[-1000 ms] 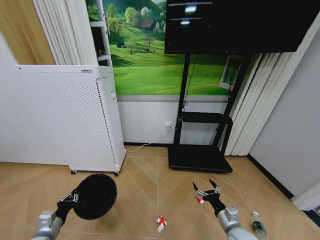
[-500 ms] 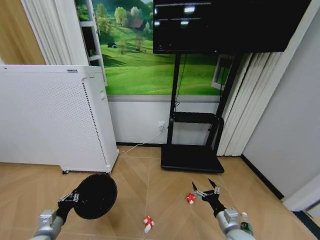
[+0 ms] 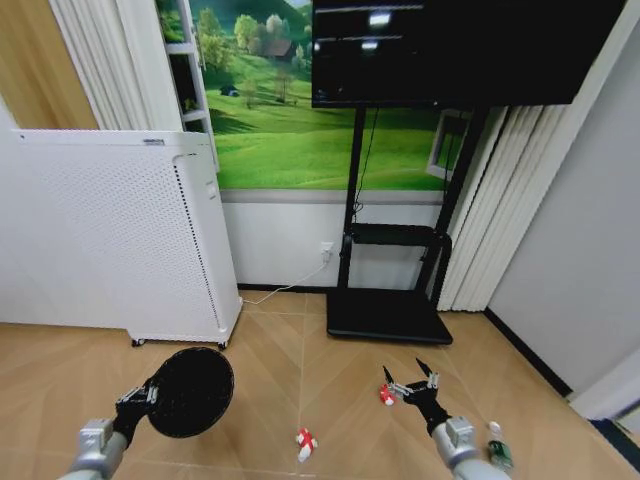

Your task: Pick up the trash bin and place the garbage on the floor into it.

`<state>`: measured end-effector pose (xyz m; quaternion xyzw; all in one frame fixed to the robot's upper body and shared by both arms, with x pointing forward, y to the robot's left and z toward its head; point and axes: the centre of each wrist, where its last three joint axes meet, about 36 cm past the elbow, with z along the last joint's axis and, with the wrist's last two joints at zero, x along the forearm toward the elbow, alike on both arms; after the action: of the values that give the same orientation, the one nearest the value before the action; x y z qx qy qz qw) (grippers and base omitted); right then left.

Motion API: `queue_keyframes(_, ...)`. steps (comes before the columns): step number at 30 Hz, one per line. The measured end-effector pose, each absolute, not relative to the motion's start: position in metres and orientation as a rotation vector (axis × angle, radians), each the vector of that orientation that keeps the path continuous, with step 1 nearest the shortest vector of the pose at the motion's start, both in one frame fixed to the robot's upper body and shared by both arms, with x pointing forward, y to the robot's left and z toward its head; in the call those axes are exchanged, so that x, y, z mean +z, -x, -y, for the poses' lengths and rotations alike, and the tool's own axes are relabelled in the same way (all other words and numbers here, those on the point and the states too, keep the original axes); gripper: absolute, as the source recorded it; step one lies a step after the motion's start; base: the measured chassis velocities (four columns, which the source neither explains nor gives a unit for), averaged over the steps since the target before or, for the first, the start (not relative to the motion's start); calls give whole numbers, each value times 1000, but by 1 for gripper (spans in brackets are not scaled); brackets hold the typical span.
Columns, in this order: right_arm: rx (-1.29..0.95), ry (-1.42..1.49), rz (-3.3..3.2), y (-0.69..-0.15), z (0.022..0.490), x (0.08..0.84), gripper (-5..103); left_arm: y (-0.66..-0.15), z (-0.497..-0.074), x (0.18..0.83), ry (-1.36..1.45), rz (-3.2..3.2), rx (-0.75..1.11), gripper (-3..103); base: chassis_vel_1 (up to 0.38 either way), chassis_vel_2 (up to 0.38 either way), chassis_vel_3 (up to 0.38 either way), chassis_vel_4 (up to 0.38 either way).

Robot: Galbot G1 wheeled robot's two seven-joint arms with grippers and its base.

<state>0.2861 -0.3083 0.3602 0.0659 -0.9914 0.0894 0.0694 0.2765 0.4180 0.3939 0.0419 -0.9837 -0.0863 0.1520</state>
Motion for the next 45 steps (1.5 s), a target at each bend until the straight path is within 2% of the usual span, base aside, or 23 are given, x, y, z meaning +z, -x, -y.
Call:
queue_keyframes(21,241,-196,3009,-282,298,350,100,-276,-419,388,-118,2817,-260,7,295,273,-293,-282)
queue_keyframes(25,258,-195,3027,-282,297,351,100,-278,-417,386,-113,2815,-264,7,125,93,-52,-124)
queue_keyframes(27,384,-176,3016,-282,303,351,100,-278,-417,386,-110,2814,-268,7,-34,21,43,12)
queue_keyframes(30,418,-195,2974,-282,306,351,100,-278,-416,385,-107,2815,-268,7,-85,-39,82,36)
queue_keyframes(45,466,-210,2633,-287,334,303,100,-289,-415,383,-82,2835,-265,7,-17,-20,12,13)
